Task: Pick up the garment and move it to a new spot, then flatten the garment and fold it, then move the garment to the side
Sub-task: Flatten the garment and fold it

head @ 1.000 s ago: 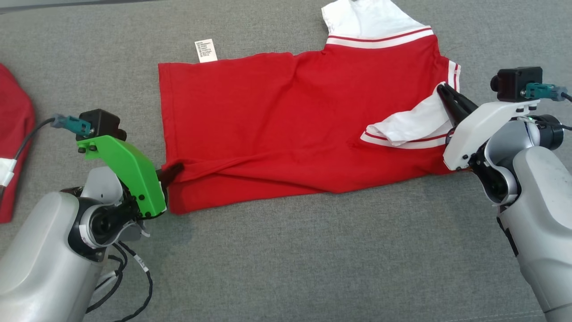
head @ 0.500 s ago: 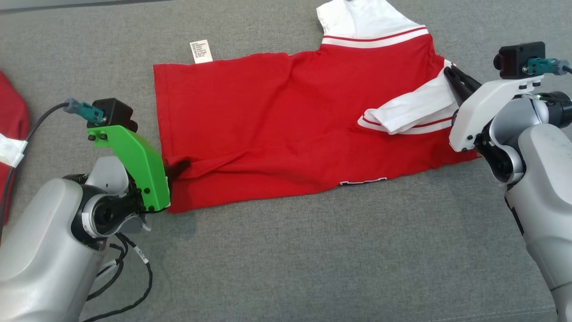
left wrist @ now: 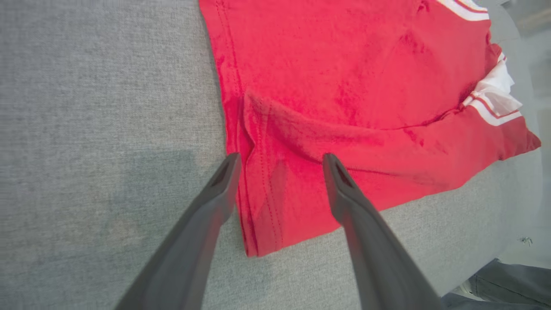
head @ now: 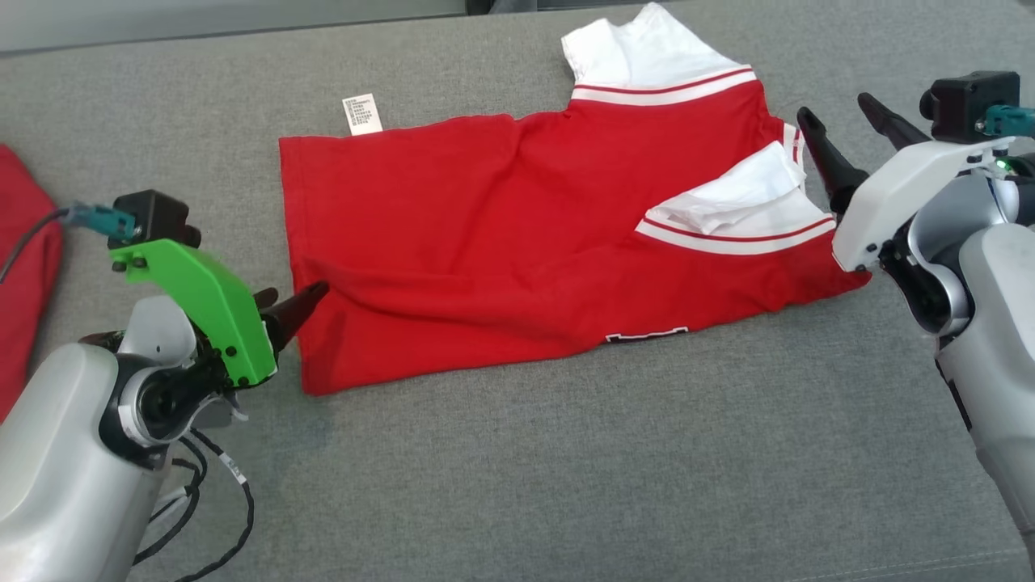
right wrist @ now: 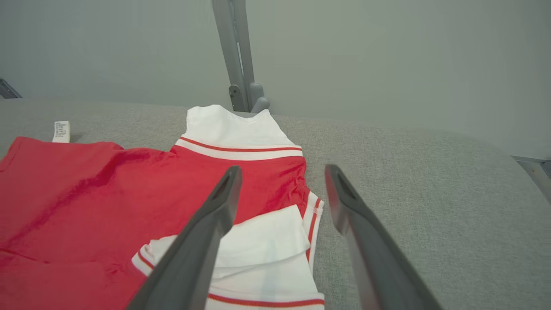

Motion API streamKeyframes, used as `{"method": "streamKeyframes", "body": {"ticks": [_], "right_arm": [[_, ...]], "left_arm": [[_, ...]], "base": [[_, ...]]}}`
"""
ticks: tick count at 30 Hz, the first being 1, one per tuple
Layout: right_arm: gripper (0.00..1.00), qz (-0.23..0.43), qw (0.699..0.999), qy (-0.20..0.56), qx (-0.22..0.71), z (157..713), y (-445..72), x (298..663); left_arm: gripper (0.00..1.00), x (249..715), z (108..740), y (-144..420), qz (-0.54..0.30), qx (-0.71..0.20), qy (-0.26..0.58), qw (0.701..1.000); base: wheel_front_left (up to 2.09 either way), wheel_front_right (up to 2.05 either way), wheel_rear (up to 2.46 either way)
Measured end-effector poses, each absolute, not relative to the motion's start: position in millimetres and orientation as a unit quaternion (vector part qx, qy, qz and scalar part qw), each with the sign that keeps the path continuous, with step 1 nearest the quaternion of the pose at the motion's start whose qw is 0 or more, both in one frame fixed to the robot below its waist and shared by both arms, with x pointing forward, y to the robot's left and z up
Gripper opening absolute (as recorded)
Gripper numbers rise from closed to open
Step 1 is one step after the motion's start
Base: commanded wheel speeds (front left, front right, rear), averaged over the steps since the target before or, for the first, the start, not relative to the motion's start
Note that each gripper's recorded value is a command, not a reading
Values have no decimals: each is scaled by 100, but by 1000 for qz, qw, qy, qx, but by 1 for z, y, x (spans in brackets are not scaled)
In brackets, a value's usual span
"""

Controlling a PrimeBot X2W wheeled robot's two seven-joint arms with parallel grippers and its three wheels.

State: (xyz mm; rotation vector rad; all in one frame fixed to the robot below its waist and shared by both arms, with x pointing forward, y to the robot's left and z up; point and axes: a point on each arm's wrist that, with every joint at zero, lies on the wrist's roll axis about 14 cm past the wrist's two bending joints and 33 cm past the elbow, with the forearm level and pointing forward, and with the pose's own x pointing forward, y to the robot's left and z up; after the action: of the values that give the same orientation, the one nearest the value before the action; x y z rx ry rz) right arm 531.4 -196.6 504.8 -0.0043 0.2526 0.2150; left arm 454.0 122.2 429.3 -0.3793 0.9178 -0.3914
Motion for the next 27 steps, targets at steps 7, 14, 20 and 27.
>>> {"method": "streamKeyframes", "body": {"ticks": [7,14,20,27], "right_arm": [[100,96,993,74,-3,522,-211,495],[100,55,997,56,-15,509,-234,449],[100,29,999,17,-24,501,-235,428],[100,14,998,60,-18,467,-235,423]], "left_arm": [[100,445,461,136,-162,-205,307,915],[100,412,465,148,-111,-172,195,959],[100,388,451,149,-72,-161,145,974],[100,388,433,141,-69,-148,139,977]], "base": [[0,0,0],[0,0,0],[0,0,0],[0,0,0]]}}
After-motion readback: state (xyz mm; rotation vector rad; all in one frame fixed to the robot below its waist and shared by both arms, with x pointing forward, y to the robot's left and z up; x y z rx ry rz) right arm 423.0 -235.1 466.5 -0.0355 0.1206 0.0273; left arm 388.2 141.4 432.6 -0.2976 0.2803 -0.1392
